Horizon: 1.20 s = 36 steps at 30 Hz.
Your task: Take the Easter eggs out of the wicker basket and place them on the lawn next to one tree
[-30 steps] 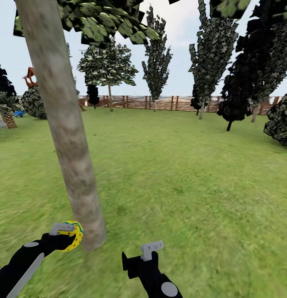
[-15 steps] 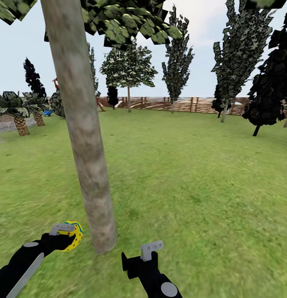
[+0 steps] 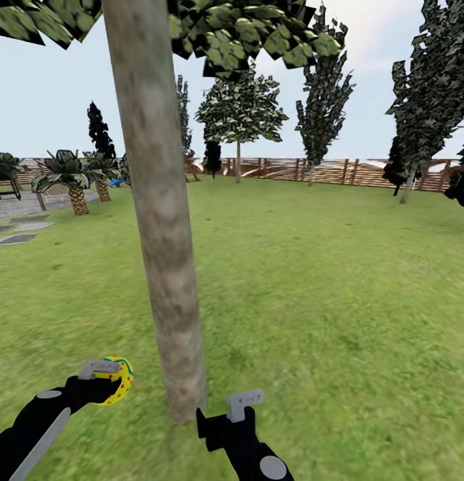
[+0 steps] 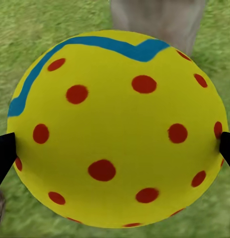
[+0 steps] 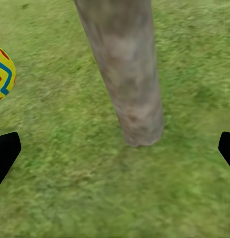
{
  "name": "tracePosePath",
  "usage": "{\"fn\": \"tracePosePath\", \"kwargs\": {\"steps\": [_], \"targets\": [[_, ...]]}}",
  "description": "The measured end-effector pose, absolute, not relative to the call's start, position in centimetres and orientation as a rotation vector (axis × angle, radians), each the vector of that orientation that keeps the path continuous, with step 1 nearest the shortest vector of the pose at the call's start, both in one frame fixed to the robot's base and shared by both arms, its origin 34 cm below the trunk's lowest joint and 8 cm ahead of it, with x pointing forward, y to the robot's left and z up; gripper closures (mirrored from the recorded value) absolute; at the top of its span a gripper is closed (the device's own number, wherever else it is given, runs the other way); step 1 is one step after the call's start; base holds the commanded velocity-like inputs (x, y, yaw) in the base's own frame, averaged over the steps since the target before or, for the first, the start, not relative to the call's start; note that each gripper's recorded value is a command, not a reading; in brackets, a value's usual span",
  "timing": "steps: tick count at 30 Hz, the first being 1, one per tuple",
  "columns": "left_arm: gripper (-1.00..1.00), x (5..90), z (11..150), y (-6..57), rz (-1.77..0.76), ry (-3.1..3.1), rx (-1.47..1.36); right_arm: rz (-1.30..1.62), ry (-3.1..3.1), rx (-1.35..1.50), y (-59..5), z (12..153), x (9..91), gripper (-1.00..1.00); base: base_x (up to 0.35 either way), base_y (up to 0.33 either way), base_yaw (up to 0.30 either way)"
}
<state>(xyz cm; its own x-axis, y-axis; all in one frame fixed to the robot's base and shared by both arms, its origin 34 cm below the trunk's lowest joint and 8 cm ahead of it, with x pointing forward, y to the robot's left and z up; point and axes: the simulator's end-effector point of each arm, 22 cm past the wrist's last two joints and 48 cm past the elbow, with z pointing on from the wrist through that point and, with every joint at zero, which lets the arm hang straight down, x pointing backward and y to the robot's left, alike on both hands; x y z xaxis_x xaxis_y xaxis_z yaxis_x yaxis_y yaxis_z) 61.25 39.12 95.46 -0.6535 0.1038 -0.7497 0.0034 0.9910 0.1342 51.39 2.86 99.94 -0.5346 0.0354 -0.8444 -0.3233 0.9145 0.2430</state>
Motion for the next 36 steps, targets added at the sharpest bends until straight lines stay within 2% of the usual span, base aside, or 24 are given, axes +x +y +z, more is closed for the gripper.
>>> {"fn": "tracePosePath", "kwargs": {"steps": [20, 36], "targets": [[1.00, 61.3, 95.9, 39.2, 0.153, 2.271, 0.071, 0.461, 2.083, -0.210, 2.9, 100.3, 51.4, -1.00, 0.286, -0.050, 0.263], [1.00, 60.9, 94.6, 39.8, 0.163, 2.313, 0.059, 0.460, 2.083, -0.210, 2.9, 100.0, 51.6, -1.00, 0.052, -0.040, 0.021]]}}
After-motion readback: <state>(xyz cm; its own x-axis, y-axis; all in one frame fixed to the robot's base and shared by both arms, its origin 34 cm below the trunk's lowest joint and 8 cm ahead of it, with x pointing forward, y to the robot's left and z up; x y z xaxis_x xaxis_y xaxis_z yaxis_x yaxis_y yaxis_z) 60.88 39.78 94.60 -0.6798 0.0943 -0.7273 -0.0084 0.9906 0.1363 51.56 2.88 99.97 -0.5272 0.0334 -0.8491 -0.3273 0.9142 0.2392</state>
